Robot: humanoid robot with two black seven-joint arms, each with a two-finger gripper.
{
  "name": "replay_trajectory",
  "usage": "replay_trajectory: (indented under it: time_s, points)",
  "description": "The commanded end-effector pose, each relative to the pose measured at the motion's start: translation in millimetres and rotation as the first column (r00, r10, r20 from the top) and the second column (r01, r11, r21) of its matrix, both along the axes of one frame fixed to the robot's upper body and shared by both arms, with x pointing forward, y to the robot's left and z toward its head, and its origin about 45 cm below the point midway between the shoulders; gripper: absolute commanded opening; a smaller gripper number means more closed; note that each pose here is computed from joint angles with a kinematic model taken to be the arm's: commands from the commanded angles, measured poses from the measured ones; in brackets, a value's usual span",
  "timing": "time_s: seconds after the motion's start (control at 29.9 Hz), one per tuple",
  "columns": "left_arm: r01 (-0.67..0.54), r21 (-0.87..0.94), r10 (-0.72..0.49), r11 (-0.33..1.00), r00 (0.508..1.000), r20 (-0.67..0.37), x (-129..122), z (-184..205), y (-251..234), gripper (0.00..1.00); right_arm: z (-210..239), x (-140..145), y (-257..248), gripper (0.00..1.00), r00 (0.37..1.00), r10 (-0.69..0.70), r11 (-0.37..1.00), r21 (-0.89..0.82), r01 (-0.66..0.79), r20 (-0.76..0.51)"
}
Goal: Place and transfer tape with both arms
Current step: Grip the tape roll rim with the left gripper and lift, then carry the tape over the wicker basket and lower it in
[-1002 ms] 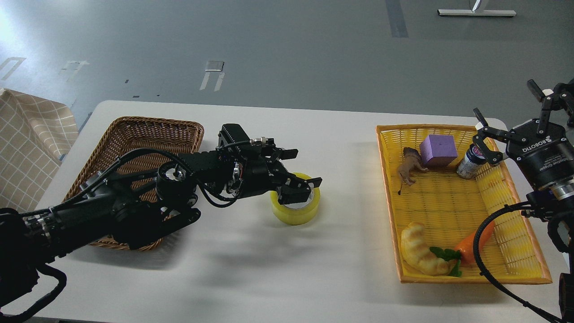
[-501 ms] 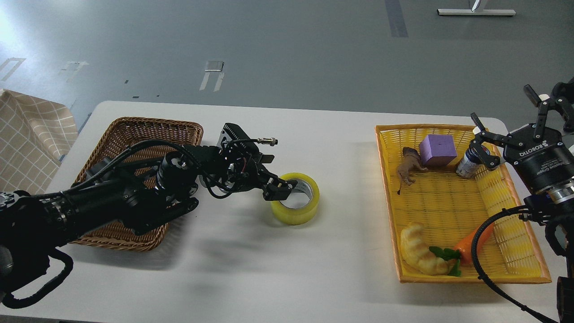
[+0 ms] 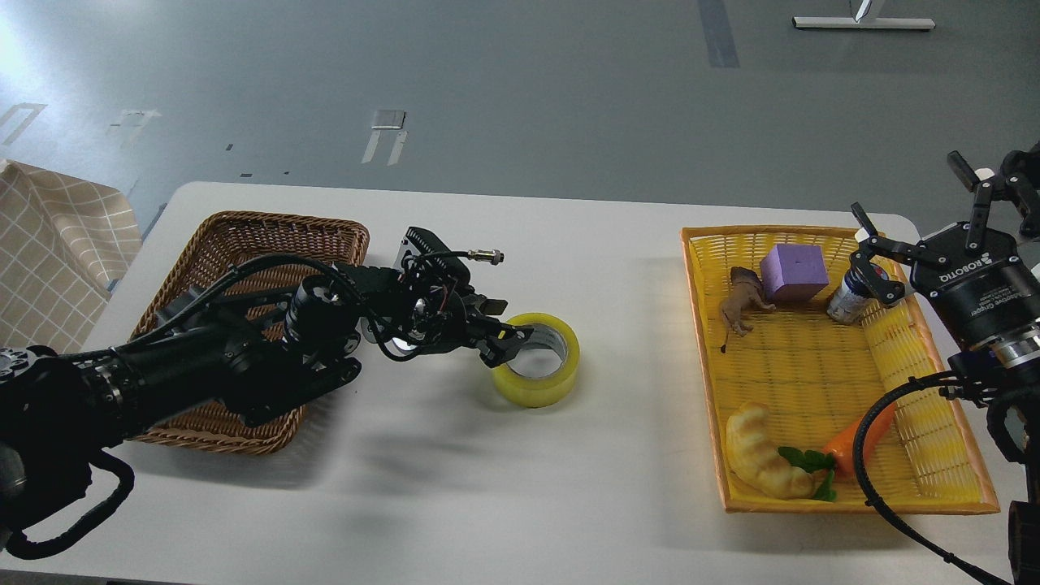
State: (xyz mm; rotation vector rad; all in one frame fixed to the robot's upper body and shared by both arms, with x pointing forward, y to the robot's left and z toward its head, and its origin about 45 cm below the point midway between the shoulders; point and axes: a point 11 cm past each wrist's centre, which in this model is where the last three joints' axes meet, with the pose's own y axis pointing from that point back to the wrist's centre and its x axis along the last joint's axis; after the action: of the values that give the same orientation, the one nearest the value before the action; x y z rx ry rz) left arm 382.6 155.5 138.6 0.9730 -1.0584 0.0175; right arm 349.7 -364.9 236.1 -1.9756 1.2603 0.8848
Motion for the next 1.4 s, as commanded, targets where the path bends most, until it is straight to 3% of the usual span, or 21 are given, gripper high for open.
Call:
replay_trajectory:
  time_s: [0.0,0.13,0.27,0.37,0.53,0.67,0.83,1.04,1.27,1.37]
  points:
    - [-0.005,0.004,0.005,1.0,1.0,-0.012,-1.9,-2.8,1.0,0.56,1.3,0.0,0.7,0.95,1.0,0.004,1.0,-0.005,-0.004,0.003]
    - [-0.007,0.004,0.007,1.0,1.0,-0.018,-3.6,-5.2,1.7,0.41,1.3,0.0,0.7,0.95,1.0,0.004,1.0,-0.005,-0.004,0.003]
    - [-0.006,0.006,0.006,1.0,1.0,-0.023,-5.0,-7.3,2.4,0.07,1.1,0.0,1.1,0.95,1.0,0.004,1.0,-0.004,-0.004,0.003]
    - [-0.006,0.009,0.006,1.0,1.0,-0.024,-5.1,-7.6,3.2,0.0,1.1,0.0,1.1,0.95,1.0,0.004,1.0,-0.004,-0.004,0.003]
    - [-0.003,0.01,0.003,1.0,1.0,0.001,2.0,2.5,3.3,0.0,1.9,0.4,0.8,0.95,1.0,0.003,1.0,-0.003,-0.003,0.005]
    - [0.02,0.017,-0.021,1.0,0.995,0.095,25.2,45.3,3.9,0.0,1.9,0.4,0.8,0.95,1.0,0.003,1.0,-0.003,-0.003,0.005]
    - [-0.002,-0.002,0.002,1.0,0.99,0.142,42.7,91.2,19.5,0.0,2.4,0.7,1.0,0.95,1.0,0.004,1.0,-0.003,-0.004,0.006]
    - [-0.148,0.022,0.142,0.989,0.974,0.177,55.5,116.6,98.0,0.0,1.9,0.4,0.8,0.95,1.0,0.003,1.0,-0.003,-0.003,0.005]
    - [-0.352,0.02,0.343,0.936,0.922,0.18,42.1,147.4,213.7,0.0,0.9,0.1,1.5,0.95,1.0,0.005,1.0,-0.002,-0.005,0.003]
    - [-0.39,0.029,0.376,0.921,0.904,0.203,32.0,157.1,247.0,0.0,1.0,0.4,1.5,0.95,1.0,0.004,1.0,-0.002,-0.004,0.003]
